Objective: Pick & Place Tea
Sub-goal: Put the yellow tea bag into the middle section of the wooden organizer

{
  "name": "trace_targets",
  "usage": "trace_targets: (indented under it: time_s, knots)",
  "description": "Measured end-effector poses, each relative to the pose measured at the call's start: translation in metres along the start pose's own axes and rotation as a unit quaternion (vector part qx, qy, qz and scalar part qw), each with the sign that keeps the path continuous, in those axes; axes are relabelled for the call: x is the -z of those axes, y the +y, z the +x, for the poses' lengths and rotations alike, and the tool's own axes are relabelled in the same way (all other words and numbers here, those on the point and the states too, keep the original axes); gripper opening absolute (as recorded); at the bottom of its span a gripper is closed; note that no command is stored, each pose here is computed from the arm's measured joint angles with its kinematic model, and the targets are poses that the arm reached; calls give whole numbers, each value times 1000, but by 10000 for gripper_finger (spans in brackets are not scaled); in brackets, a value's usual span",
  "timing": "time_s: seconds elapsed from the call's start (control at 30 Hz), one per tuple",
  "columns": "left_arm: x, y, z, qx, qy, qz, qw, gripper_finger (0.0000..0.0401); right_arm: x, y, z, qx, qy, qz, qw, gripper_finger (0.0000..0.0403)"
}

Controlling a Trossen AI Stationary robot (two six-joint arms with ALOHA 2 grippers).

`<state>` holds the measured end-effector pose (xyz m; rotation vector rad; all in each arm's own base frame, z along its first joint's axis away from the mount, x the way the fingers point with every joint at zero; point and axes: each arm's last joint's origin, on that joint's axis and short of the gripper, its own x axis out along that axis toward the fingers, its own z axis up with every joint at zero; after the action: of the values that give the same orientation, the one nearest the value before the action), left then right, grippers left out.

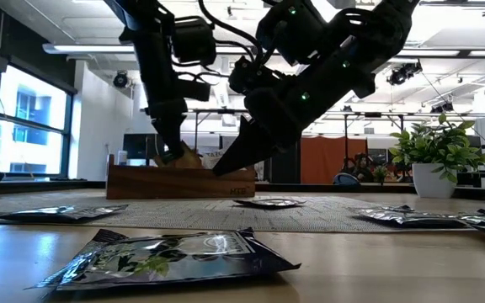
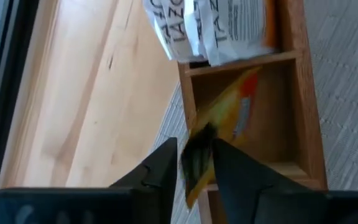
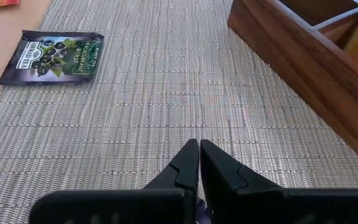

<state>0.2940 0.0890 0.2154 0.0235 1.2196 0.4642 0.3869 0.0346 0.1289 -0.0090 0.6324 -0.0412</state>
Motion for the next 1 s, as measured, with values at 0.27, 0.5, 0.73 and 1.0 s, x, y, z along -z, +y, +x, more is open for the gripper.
trace_targets:
  time_s: [0.27,0.5,0.73,1.0]
  knots:
    - [5,2,-6,-2,28,-22,999,109,0,0,0,0,0,0,1000,12]
    - [8,2,-8,-4,38,-51,998,108,1,0,0,0,4,-1,1000,12]
    - [22,13,-45,-14,28,-108,994,108,1,0,0,0,4,-1,1000,12]
    - [51,3,-107,63,-28,-139,988,108,-1,2,0,-28,-3,4,1000,55]
